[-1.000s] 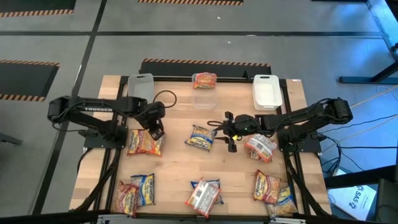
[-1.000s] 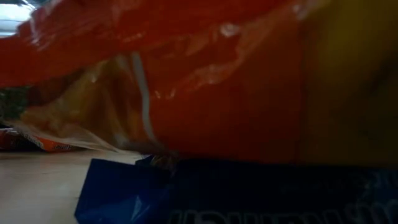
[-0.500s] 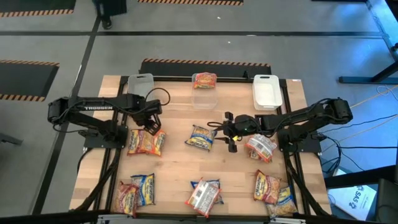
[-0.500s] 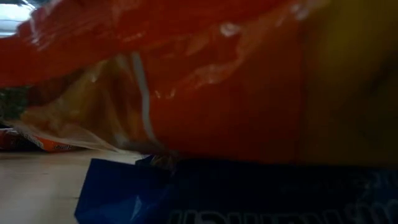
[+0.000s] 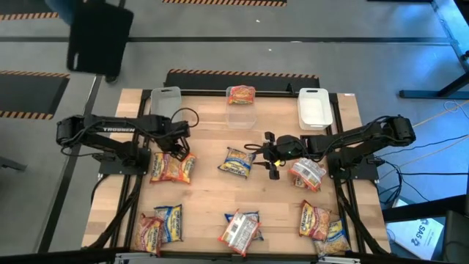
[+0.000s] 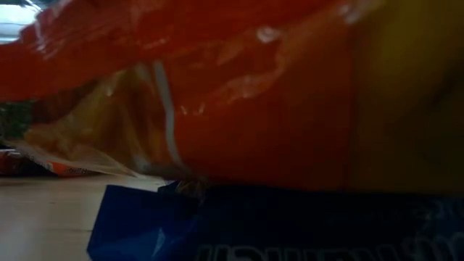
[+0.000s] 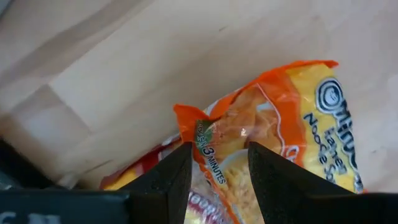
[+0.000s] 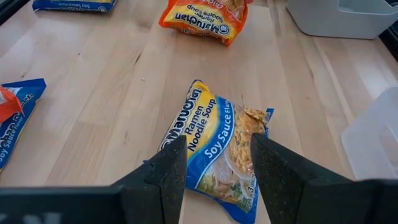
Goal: Sort Maruchan noodles
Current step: Put the top left orange noodle into the transparent bin
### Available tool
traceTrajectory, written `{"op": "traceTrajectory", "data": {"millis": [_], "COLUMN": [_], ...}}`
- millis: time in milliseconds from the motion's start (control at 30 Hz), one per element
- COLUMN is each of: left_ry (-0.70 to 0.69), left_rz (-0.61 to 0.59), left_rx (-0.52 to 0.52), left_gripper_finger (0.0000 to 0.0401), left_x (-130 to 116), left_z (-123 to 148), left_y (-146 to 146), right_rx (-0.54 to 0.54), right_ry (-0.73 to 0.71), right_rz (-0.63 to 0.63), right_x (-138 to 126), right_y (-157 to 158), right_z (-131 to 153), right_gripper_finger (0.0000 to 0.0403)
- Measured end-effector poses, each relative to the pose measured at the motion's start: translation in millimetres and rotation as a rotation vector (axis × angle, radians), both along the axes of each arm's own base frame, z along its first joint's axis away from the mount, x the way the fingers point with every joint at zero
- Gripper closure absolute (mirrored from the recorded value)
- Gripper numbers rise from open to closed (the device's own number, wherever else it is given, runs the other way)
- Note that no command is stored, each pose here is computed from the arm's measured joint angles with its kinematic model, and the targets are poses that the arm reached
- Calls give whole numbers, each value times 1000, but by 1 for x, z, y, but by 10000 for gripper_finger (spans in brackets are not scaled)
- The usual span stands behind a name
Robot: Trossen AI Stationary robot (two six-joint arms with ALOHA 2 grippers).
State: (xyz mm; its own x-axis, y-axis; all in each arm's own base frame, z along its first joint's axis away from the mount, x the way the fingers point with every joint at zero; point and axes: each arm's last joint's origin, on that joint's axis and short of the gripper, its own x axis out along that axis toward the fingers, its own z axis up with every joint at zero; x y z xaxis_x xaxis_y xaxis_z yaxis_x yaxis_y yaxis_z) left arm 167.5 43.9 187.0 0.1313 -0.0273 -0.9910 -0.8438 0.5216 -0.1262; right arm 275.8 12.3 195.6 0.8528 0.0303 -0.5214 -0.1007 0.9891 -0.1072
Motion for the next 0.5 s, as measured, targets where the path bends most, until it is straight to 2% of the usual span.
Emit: {"op": "traceTrajectory", "data": {"millis": [100,233,500], "left_ry": [-4,15,22], "left_rz": [0,43,63], "left_rx": [-4,48,59], "left_gripper_finger": [252,252,252], "left_x": [-1,-3,-4], "left_z": [-5,-7,-7], "left_y": [0,2,4], "right_rx": [-1,-1,-2], "right_ry": [2,2,2], "right_rz": [0,1,1], "right_x": [0,0,0], "right_y": [0,0,0], "right_z": [0,0,0], "right_gripper_finger": [237,237,237]}}
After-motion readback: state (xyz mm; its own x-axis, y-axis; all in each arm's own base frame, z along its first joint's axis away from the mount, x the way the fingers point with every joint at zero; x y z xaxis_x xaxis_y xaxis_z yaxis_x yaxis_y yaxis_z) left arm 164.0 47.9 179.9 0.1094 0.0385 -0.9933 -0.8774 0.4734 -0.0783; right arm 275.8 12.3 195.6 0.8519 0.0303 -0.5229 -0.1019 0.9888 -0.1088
